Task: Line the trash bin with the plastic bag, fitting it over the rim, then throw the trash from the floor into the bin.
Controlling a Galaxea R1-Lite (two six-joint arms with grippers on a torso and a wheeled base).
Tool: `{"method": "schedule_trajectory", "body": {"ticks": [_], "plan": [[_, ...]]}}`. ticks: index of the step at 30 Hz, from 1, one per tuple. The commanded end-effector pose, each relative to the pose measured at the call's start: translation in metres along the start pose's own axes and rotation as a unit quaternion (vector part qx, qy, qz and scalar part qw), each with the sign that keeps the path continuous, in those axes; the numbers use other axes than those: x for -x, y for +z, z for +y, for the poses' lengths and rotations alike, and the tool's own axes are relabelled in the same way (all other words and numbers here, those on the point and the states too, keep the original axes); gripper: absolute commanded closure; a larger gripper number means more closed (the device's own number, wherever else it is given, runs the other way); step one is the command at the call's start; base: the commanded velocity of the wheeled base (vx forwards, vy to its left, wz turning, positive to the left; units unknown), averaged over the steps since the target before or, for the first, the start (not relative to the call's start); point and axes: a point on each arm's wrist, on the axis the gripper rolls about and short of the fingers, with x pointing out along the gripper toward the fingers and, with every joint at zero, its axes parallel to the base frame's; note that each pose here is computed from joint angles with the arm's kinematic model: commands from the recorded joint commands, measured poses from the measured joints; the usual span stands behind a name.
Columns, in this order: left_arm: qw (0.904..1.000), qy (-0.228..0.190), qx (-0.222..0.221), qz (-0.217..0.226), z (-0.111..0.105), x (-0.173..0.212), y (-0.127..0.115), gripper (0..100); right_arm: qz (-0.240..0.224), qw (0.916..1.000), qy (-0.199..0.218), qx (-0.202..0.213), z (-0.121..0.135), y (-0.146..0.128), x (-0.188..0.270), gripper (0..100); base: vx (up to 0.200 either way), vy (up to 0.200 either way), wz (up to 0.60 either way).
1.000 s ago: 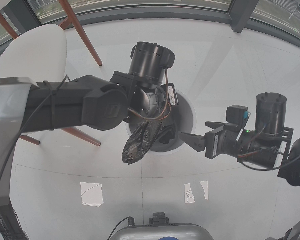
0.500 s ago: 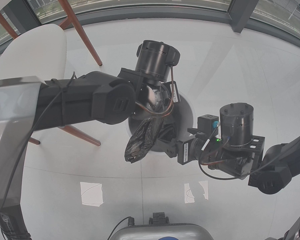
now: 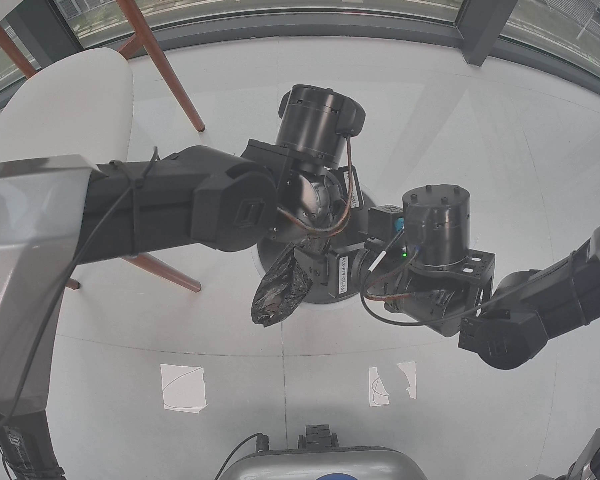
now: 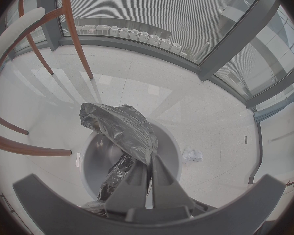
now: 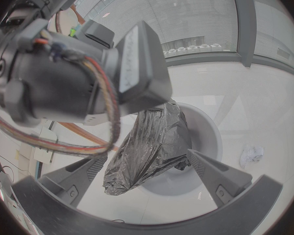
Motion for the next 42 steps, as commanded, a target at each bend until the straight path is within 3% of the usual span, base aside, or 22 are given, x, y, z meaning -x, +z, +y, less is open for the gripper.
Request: {"method": "schedule_trajectory", "body": {"ticks": [1,20,42], "plan": [[1.0,-0.001,0.0,-0.001,-0.001,0.0,0.0,100,0.002,1.0,-0.006,0.0,-0.002,-0.002,-0.007,0,0.0,0.0,0.0],[1.0,0.001,0.001,-0.005,-0.004,0.003,0.0,100,-0.022,0.999,-0.04,-0.001,-0.012,0.01,-0.02,0,0.0,0.0,0.0],[0.9999,0.007,0.01,-0.008,-0.004,0.003,0.0,100,-0.026,0.9969,-0.068,0.032,-0.035,0.018,-0.003,0,0.0,0.0,0.0]]}}
